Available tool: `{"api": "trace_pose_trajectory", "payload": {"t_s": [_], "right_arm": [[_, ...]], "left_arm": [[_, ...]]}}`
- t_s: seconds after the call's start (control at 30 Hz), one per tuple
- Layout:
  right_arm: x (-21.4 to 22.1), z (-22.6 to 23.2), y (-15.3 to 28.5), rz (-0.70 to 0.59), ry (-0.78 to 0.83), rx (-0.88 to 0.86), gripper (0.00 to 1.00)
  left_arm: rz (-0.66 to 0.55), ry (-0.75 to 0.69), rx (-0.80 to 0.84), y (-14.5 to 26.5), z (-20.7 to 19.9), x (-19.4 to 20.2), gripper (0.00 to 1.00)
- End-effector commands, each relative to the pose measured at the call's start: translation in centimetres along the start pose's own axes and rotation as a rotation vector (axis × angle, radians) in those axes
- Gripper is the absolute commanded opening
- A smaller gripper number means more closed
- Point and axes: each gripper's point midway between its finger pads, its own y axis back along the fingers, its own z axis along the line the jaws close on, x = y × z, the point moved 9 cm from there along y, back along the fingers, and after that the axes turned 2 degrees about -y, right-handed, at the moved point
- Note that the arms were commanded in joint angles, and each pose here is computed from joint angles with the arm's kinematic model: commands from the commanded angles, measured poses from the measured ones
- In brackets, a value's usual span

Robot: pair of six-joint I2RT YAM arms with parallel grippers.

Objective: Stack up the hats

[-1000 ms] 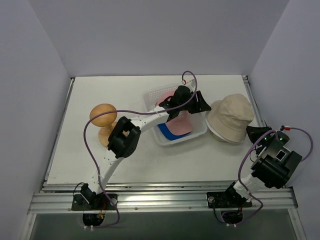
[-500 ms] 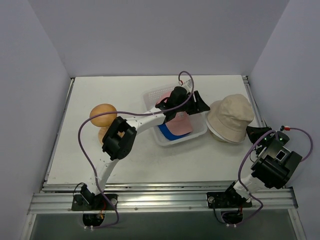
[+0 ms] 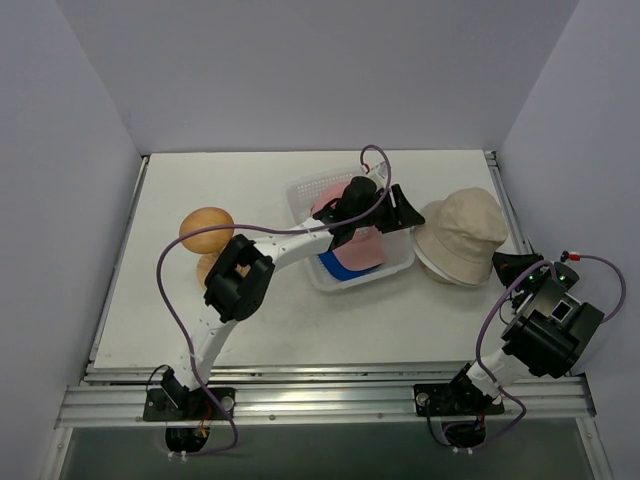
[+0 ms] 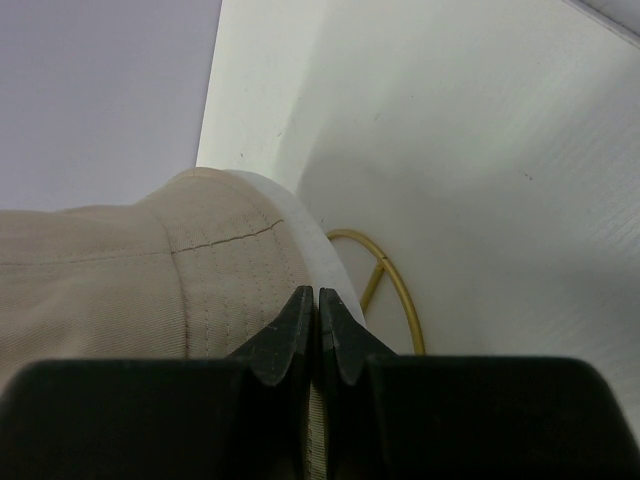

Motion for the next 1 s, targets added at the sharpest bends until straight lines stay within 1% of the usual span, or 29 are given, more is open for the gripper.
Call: {"api": "trace_pose_trajectory", "payload": {"t_s": [0.0, 0.27, 0.4, 0.43, 0.5, 0.53, 0.57, 0.6, 0.73, 0.87, 0.97], "right_arm": [[0.0, -0.3, 0.1, -0.010, 0.017, 0.048, 0.00], [0.0, -0.3, 0.2, -0.010, 0.018, 0.046, 0.00], [0.0, -0.3, 0.2, -0.011, 0.017, 0.046, 0.00], [0.0, -0.3, 0.3, -0.011, 0.017, 0.048, 0.00], [0.1, -0.4, 0.3, -0.010, 0.016, 0.051, 0.00], [0.1, -0.5, 0.3, -0.008, 0.013, 0.054, 0.00], [0.2, -0.7, 0.2, -0.004, 0.010, 0.059, 0.00], [0.2, -0.8, 0.1, -0.003, 0.005, 0.062, 0.00], [0.6, -1.8, -0.3, 0.018, -0.026, 0.098, 0.00], [0.6, -2.1, -0.3, 0.014, -0.027, 0.108, 0.00], [0.5, -2.2, -0.2, 0.005, -0.011, 0.150, 0.00]], "left_arm": [[-0.043, -0.025, 0.091, 0.9, -3.4, -1.0, 0.60], [-0.036, -0.008, 0.093, 0.7, -3.1, 0.0, 0.56], [-0.039, 0.012, 0.102, 0.6, -2.7, 0.2, 0.44], [-0.042, 0.017, 0.105, 0.6, -2.7, 0.2, 0.35], [-0.046, 0.018, 0.097, 0.6, -2.6, 0.2, 0.21], [-0.044, 0.015, 0.079, 0.6, -2.4, 0.3, 0.04], [-0.048, 0.011, 0.071, 0.7, -2.5, 0.2, 0.02], [-0.051, 0.011, 0.036, 0.8, -2.1, 0.2, 0.02], [-0.054, -0.015, -0.022, 0.9, -1.7, 0.2, 0.02], [-0.049, -0.024, -0.055, 0.8, -1.2, 0.2, 0.02], [-0.040, -0.030, -0.071, 0.6, -1.0, 0.3, 0.02]]}}
